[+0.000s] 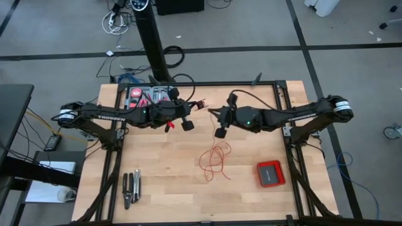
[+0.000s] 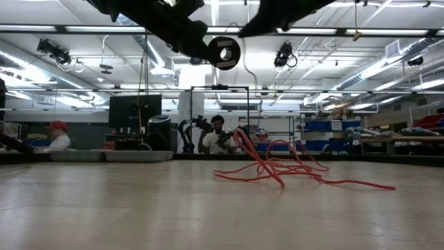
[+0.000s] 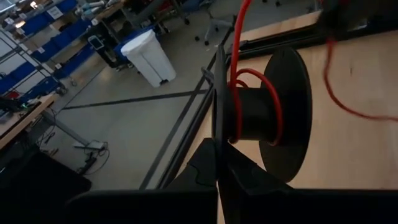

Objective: Coil cords
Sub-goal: Coil the red wire onto the spool

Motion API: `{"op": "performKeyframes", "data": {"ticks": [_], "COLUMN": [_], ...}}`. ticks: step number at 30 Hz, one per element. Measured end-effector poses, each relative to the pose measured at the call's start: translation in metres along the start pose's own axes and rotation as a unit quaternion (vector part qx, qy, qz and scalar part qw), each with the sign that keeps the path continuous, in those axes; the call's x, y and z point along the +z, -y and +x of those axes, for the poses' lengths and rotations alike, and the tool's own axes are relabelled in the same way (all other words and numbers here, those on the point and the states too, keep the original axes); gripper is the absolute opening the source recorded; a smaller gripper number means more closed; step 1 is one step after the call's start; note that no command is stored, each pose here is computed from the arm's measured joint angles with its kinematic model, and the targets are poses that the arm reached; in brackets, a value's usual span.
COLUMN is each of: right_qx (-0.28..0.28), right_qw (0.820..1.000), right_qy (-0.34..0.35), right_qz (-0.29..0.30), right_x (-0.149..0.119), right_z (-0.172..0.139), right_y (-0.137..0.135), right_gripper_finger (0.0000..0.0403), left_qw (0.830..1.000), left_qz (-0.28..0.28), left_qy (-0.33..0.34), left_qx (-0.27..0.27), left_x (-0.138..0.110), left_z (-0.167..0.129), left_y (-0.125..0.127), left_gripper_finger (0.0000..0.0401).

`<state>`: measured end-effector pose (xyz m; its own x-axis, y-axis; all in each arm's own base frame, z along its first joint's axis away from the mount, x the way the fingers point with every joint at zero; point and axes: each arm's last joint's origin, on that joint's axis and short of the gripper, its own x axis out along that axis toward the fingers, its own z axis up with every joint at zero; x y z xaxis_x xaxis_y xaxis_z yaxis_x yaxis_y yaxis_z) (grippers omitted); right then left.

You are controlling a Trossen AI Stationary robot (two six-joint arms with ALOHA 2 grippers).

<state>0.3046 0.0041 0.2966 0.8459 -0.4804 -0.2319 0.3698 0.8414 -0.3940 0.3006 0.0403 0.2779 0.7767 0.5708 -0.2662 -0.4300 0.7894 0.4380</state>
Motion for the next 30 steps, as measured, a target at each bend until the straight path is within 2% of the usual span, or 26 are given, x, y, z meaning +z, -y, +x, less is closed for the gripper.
{"op": "performKeyframes", "data": {"ticks": [5, 10, 15, 22, 26, 30], "right_qx": [-0.029, -0.068, -0.081, -0.033, -0.038, -0.046], "right_qw": [0.997, 0.988, 0.981, 0.987, 0.992, 0.995], "right_qy": [-0.063, -0.126, -0.170, -0.154, -0.119, -0.077], "right_qz": [-0.032, -0.057, -0.046, -0.034, -0.028, -0.031], "right_x": [-0.008, -0.020, -0.032, -0.038, -0.041, -0.043], "right_z": [-0.014, -0.015, -0.011, 0.012, 0.036, 0.054], "right_y": [0.011, 0.017, 0.024, 0.011, -0.003, -0.018], "right_gripper_finger": [0.0000, 0.0000, 0.0000, 0.0000, 0.0000, 0.0000], "left_qw": [1.000, 1.000, 0.999, 0.995, 0.995, 0.992], "left_qz": [-0.004, -0.010, -0.014, -0.054, -0.059, -0.091], "left_qy": [0.007, 0.021, 0.028, 0.068, 0.073, 0.076], "left_qx": [0.000, -0.018, -0.019, -0.042, -0.041, -0.038], "left_x": [0.001, 0.004, 0.005, 0.013, 0.013, 0.015], "left_z": [0.000, 0.000, -0.001, -0.003, -0.003, -0.003], "left_y": [0.000, 0.001, 0.000, 0.001, 0.000, -0.001], "left_gripper_finger": [0.0000, 0.0000, 0.0000, 0.0000, 0.0000, 0.0000]}}
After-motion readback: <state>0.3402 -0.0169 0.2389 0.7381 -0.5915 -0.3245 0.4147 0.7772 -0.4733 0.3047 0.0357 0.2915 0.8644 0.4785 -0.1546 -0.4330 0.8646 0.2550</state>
